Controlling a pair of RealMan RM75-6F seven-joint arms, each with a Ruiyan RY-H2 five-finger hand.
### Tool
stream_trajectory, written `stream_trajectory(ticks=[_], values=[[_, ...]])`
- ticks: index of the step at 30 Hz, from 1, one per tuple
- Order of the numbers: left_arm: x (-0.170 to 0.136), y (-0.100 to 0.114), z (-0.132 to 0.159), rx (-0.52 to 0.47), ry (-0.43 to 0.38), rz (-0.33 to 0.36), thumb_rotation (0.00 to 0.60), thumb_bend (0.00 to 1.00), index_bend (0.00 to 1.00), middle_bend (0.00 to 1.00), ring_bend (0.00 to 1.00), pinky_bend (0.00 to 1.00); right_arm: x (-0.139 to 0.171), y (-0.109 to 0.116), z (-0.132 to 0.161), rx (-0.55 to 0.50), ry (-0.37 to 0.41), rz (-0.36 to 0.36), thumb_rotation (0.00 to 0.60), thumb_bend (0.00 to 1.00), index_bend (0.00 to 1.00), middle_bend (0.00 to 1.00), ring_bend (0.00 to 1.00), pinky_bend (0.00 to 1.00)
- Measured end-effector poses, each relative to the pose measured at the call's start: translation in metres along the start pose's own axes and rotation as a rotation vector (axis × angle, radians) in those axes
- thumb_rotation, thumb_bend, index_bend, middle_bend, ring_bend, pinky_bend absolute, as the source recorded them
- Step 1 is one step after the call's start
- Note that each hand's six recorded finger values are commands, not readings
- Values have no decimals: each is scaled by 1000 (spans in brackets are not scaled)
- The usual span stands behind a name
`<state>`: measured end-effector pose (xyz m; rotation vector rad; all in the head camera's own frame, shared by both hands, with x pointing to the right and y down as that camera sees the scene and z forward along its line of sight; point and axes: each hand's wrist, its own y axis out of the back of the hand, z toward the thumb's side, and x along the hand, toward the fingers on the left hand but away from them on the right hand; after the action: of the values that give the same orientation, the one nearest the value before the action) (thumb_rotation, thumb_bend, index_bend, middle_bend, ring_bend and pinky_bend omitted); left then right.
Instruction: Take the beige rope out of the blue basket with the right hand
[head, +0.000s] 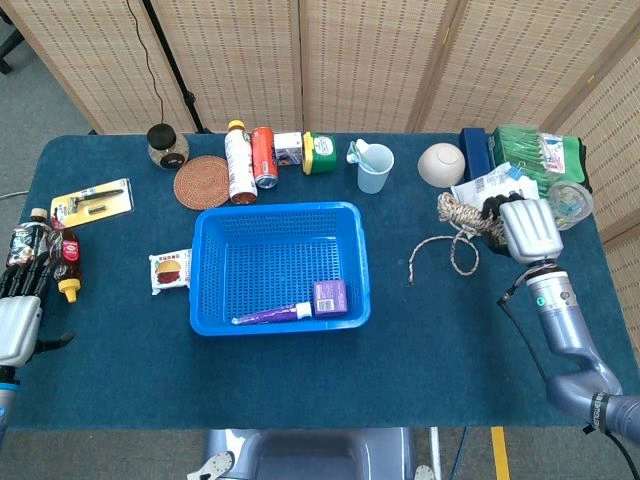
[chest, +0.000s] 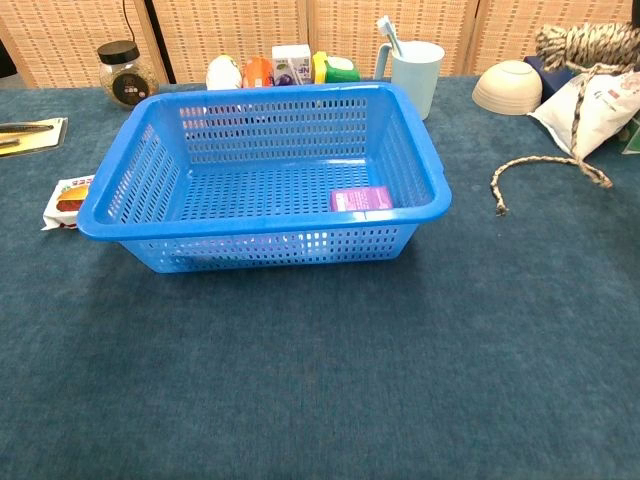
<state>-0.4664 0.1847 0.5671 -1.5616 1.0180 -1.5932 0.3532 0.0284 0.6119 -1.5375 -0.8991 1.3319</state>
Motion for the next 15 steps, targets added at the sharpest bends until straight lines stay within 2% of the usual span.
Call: stream_trajectory(ticks=[10,15], values=[[1,-2,1,4,-1,-6,600,99,0,0,0,0,12,-53,22,-2,64,124,600,733,592,597,488,645],[0,-1,2,2,-4,0,600,98,0,0,0,0,14,-66,34,-12,94,146,600,732,577,588,484,640]])
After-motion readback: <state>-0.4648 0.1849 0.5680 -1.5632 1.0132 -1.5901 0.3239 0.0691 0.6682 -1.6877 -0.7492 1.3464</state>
